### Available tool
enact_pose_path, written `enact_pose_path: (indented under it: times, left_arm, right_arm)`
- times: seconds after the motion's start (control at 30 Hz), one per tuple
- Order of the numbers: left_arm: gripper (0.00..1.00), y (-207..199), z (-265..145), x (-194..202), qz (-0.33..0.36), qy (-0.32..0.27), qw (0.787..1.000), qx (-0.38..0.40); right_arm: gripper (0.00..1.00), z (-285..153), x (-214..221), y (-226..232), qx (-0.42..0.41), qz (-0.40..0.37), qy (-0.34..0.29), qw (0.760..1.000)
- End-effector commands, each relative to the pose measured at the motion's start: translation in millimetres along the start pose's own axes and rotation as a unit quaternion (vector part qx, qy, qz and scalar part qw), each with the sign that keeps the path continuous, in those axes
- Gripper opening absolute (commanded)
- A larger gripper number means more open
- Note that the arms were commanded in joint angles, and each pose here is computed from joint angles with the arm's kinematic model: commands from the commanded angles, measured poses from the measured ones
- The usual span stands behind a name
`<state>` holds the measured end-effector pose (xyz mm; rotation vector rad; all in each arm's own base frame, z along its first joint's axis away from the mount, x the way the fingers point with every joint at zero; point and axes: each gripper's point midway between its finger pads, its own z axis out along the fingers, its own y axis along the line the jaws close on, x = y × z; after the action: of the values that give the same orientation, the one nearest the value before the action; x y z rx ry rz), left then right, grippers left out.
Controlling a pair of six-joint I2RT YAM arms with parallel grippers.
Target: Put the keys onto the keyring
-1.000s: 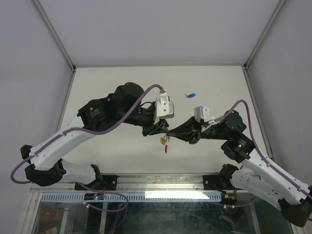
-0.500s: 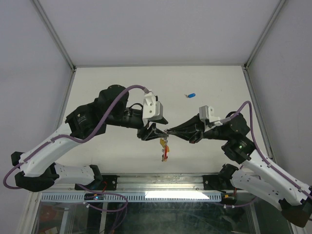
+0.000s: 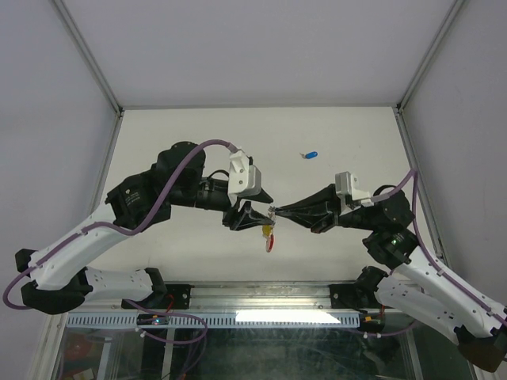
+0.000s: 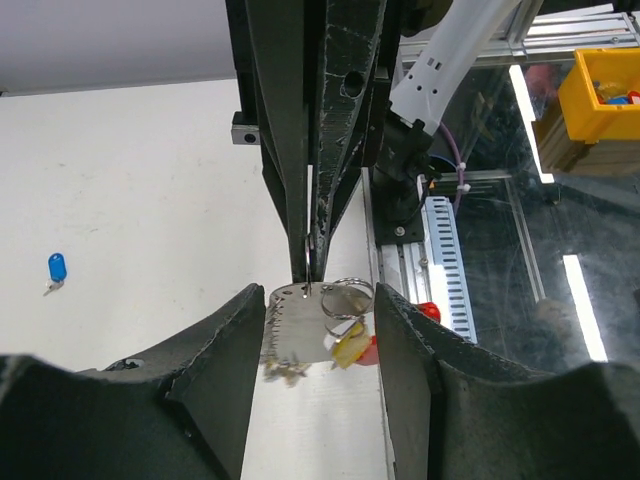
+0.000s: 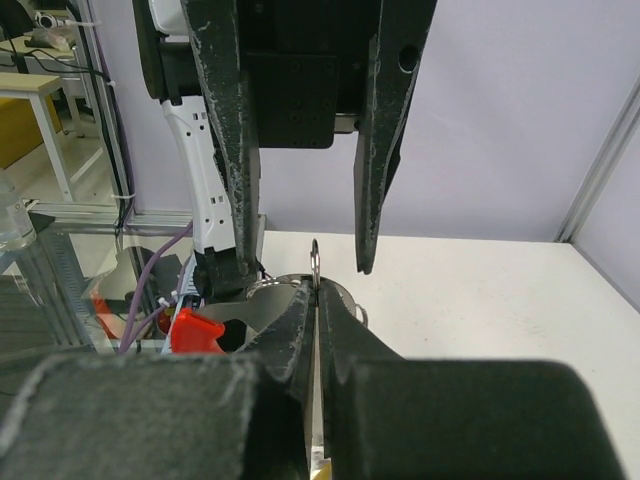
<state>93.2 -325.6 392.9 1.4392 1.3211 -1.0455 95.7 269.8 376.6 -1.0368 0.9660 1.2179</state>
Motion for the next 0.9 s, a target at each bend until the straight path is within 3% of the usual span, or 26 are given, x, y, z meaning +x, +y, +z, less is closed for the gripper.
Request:
enact_pose_path:
  times: [0.0,0.27,0.6,0.87]
  left_arm:
    - [0.47,0.5,-5.5,-27.7,0.015,-0.052,0.998,-0.011]
    - [0.4,-4.1,-8.8,-41.2,0.014,-0.088,0.996,-0.005]
    - [0.34,-6.1,-0.2,-31.4,0.006,-0.077,0.997,0.01]
    - [0.2,-5.9,2.0,-34.0,0.007,-0.079,0.997,0.014]
  right_arm:
    - [0.0,0.4,-34.1,4.9,-0.005,-0.031,-0.058,0.998]
    - [0.0,1.1,-35.1,7.7,-0.013,-0.029,-0.066,0.997]
    - [0.0,-0.8,-43.2,9.0,-0.01,-0.036,-0.083,0.996]
    - [0.0,-1.4,-41.1,10.7,-0.014,-0.033,-0.08,0.996]
